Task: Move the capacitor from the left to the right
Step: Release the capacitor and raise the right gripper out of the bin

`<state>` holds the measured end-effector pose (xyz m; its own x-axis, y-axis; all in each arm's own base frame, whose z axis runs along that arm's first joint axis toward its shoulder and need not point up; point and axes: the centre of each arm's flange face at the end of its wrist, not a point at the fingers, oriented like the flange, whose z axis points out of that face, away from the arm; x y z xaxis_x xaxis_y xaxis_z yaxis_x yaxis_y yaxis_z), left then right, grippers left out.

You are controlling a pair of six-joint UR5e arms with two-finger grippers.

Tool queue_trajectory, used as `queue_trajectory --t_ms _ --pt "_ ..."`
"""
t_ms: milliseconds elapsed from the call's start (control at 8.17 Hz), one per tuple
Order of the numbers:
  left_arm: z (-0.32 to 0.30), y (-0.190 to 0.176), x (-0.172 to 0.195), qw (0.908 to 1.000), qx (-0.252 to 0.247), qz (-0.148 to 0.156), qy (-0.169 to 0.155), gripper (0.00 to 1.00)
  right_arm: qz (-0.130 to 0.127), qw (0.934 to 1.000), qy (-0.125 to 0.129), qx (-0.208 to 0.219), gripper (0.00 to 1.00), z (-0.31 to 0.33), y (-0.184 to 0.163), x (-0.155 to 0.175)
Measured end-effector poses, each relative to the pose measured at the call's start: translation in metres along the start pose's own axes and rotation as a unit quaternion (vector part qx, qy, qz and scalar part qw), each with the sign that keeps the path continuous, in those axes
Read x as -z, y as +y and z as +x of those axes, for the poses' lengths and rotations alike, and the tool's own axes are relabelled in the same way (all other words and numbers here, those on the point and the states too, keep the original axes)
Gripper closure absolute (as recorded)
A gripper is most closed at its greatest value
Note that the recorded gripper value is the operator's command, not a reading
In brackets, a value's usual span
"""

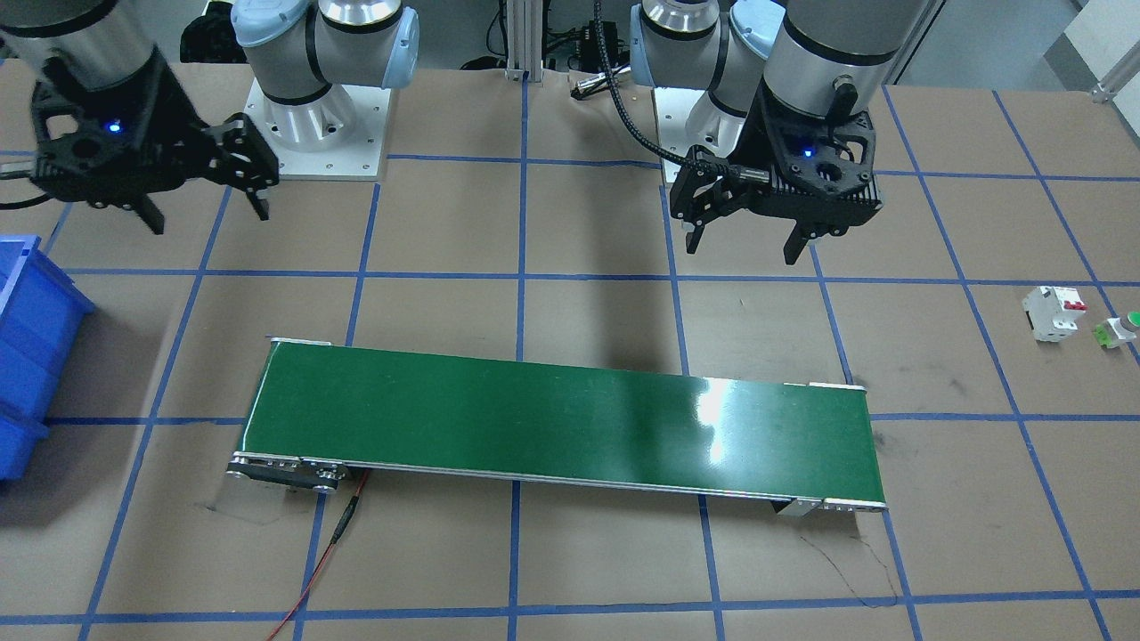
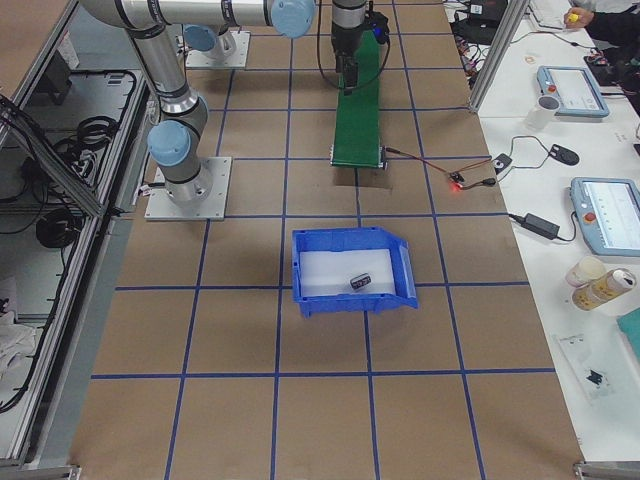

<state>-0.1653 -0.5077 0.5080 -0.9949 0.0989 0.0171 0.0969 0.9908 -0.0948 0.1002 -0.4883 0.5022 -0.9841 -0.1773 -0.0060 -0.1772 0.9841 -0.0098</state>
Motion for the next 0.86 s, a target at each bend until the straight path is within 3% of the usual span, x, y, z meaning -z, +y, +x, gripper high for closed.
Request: queue_trajectory --t_ms 367,857 --pt "0.000 0.000 0.000 1.0000 0.000 0.000 0.000 0.00 -0.005 0.9996 0.006 -0.028 0.00 -0.062 0.006 -0.002" --pt "0.000 0.000 0.000 1.0000 0.000 0.000 0.000 0.00 -0.008 0.9995 0.004 -0.031 0.00 -0.071 0.006 -0.004"
